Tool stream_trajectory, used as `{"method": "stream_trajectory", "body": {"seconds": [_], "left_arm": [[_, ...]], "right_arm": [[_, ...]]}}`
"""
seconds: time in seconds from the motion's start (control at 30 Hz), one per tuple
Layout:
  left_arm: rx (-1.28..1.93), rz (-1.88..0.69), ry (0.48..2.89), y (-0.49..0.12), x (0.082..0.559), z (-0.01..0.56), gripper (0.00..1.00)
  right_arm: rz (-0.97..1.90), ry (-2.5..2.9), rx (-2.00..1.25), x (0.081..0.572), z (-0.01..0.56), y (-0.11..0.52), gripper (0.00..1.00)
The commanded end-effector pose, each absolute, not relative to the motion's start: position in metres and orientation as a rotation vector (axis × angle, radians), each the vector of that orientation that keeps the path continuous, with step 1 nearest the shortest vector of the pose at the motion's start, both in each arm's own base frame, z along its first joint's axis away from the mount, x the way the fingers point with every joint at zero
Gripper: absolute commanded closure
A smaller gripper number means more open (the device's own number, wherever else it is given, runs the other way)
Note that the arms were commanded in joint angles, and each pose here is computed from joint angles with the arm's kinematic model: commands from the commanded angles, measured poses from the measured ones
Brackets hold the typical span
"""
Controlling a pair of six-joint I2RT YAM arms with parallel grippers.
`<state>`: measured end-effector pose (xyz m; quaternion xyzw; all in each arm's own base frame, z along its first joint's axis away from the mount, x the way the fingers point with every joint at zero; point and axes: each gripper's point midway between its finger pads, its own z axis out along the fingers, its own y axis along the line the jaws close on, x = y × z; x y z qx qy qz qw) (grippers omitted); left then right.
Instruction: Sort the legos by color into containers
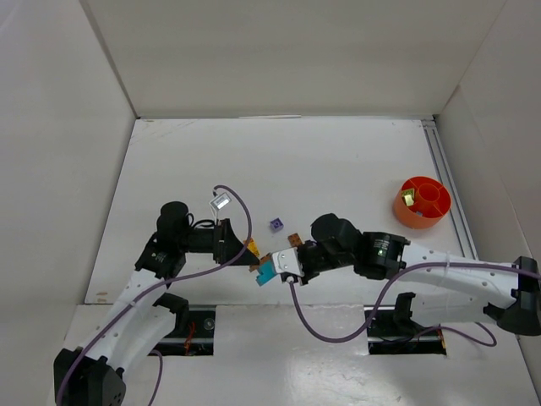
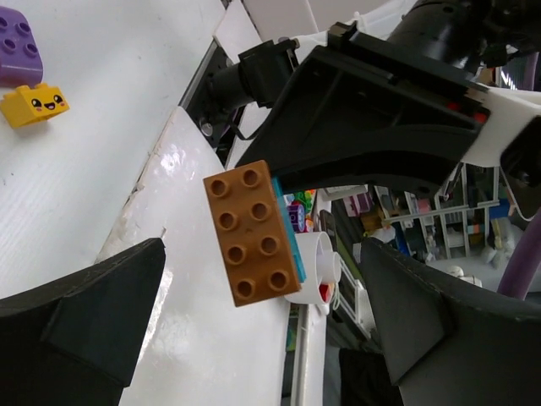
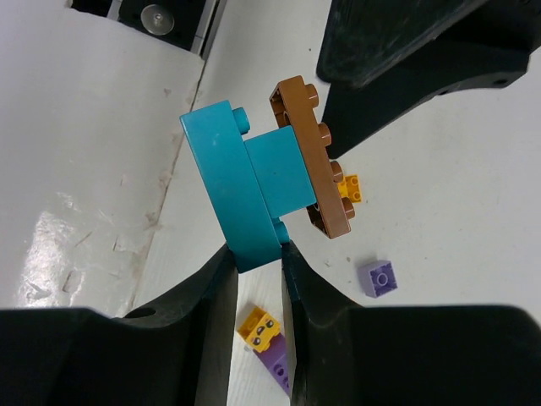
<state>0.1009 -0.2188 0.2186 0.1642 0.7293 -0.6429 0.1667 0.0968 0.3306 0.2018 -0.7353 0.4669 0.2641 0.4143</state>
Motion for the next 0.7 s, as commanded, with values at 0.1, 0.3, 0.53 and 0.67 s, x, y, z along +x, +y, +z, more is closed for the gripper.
{"method": "stream_trajectory", "body": {"seconds": [0.1, 0.3, 0.53, 0.67], "left_arm": [[0.55, -1.868, 2.043, -0.22, 0.096, 0.219, 0.02], [0.549, -1.88, 2.054, -0.222, 0.097, 0.218, 0.32], [0.554, -1.887, 2.077, -0.221, 0.094, 0.209, 0.7], [0.554, -1.885, 2.085, -0.221, 0.095, 0.209, 0.81]], "right_arm": [[0.663, 1.043, -1.834, 0.101, 0.235, 0.353, 1.0], [0.606, 1.039, -1.825, 0.113, 0.238, 0.362, 1.0], [0.589, 1.029, -1.817, 0.117, 0.242, 0.366, 1.0], [0.596, 1.02, -1.832, 0.115, 0.239, 0.367, 1.0]]}}
